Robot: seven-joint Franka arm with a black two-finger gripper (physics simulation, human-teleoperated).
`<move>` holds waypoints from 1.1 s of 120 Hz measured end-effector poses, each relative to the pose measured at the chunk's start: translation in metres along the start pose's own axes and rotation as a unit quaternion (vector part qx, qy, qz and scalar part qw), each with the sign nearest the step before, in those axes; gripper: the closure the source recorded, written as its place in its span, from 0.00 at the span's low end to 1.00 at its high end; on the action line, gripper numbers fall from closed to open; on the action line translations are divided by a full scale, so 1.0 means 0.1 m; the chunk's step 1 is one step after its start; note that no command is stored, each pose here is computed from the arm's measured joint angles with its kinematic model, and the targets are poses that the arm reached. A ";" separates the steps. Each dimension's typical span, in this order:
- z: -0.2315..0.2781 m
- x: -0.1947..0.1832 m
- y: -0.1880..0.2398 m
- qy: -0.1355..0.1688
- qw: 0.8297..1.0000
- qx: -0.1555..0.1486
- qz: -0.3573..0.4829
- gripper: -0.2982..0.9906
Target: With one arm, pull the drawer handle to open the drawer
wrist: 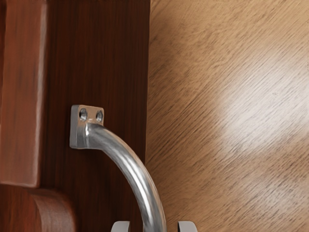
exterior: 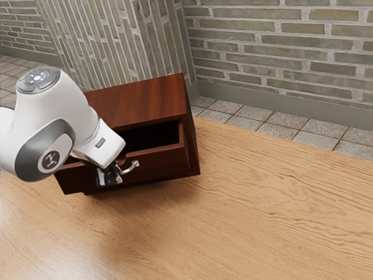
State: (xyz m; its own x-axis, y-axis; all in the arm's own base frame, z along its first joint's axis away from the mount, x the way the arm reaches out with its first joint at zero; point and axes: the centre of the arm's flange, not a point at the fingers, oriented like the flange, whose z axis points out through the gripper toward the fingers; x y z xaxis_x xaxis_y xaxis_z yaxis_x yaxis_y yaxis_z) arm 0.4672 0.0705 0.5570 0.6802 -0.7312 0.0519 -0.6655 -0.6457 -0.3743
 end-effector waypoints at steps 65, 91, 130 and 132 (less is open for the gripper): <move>-0.16 0.03 0.31 0.007 1.000 0.004 0.017 0.75; -0.27 0.01 0.46 0.010 1.000 0.007 0.023 0.76; -1.50 -0.29 0.76 0.052 0.997 0.059 0.012 0.63; -1.66 -0.37 0.73 0.059 0.996 0.062 0.004 0.60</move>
State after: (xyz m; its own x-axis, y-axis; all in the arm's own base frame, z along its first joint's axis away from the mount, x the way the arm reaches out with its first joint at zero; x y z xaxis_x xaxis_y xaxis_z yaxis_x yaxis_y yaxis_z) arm 0.3428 0.0136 0.6819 0.6293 -0.7617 0.1543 -0.6227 -0.6130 -0.4862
